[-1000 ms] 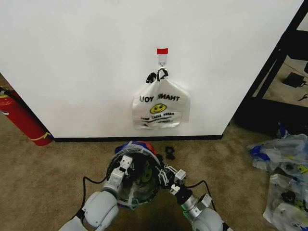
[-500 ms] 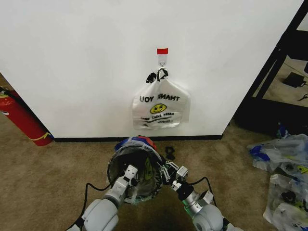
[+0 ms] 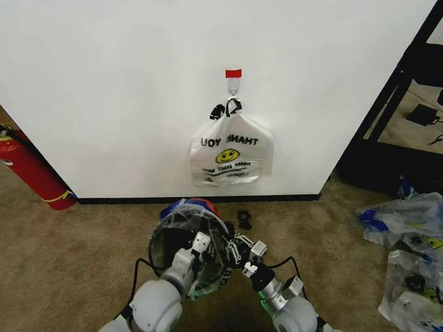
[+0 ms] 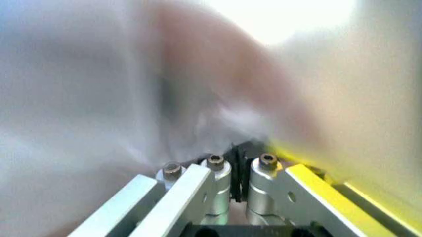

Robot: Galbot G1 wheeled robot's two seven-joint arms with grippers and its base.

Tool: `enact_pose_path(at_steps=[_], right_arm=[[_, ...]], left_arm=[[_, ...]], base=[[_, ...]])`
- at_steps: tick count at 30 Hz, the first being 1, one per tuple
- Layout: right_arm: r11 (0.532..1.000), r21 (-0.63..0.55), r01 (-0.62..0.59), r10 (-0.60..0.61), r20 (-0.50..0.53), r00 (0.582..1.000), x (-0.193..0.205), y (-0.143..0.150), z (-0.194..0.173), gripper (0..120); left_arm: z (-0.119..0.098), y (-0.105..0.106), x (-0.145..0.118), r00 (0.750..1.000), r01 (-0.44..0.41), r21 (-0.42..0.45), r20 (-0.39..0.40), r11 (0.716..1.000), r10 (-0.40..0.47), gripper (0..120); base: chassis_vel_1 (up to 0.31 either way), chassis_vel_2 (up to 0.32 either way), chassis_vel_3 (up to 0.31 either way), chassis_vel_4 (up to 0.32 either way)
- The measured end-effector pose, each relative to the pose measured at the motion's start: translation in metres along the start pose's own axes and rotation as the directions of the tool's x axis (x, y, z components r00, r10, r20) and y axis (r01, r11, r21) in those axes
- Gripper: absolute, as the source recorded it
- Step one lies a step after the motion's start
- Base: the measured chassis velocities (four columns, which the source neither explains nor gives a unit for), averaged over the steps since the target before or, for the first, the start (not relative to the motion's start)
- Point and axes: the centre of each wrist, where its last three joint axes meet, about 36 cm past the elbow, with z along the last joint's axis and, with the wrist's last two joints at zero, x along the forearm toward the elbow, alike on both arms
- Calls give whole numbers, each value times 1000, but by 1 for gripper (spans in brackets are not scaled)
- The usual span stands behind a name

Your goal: Pick up the garbage bag from the wall and place it over the trash bin.

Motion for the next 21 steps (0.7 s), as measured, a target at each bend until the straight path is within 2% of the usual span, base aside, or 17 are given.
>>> enact_pose_path(at_steps=[7,14,21], right_arm=[[1000,-21,6,-6,-4,1000,1,0,-1,2],[999,-32,7,-6,13,1000,-3,-2,-4,2],[1000,-18,-7,8,17,1000,-4,-8,-6,2]], left_arm=[[6,22,-9,997,64,-27,-32,998,-64,0],[15,15,-5,997,44,-22,-58,999,-46,0],[9,7,5,999,-17,-12,-41,1000,17,0]], base=[[0,0,0,0],[0,0,0,0],[0,0,0,0]])
